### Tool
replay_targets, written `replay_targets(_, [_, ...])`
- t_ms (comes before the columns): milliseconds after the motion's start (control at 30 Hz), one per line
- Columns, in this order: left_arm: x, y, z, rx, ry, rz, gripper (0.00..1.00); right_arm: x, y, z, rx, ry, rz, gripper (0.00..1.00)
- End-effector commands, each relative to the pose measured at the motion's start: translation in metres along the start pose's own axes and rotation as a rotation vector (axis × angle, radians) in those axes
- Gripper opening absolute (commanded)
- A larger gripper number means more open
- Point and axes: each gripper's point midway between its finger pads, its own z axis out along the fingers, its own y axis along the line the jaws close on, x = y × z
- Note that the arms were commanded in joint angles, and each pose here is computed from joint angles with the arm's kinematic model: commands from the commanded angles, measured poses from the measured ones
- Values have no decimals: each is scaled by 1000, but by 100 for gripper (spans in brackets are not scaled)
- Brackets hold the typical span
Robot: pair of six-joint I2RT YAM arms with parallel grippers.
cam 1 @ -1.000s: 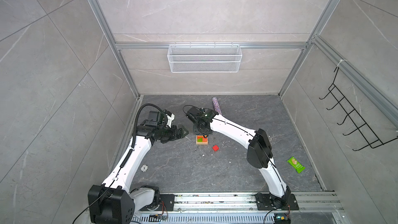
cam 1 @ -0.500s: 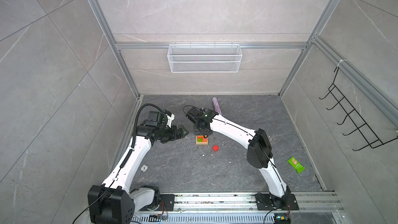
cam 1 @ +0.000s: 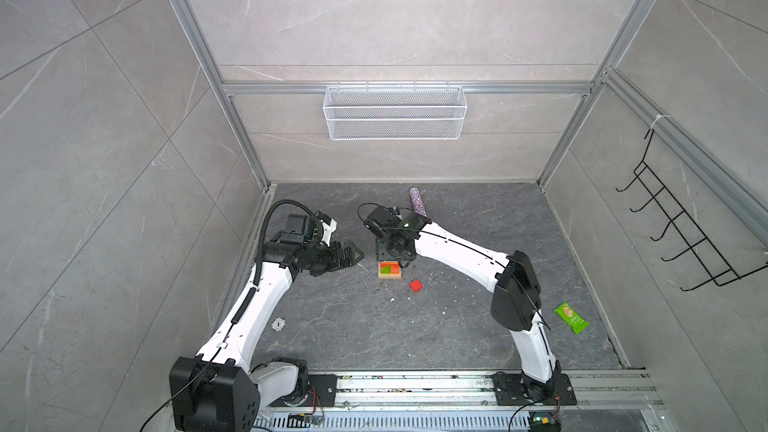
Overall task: Build the wood block tower
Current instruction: 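Lower the purple cube onto the blue cube and open the right gripper, then move the open right gripper down to the red cube beside the stack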
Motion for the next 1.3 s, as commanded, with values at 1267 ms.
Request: replay_targets(1267, [-4,5,-5,-32,-36,32,99,94,-63,40,-170,-2,-392,58])
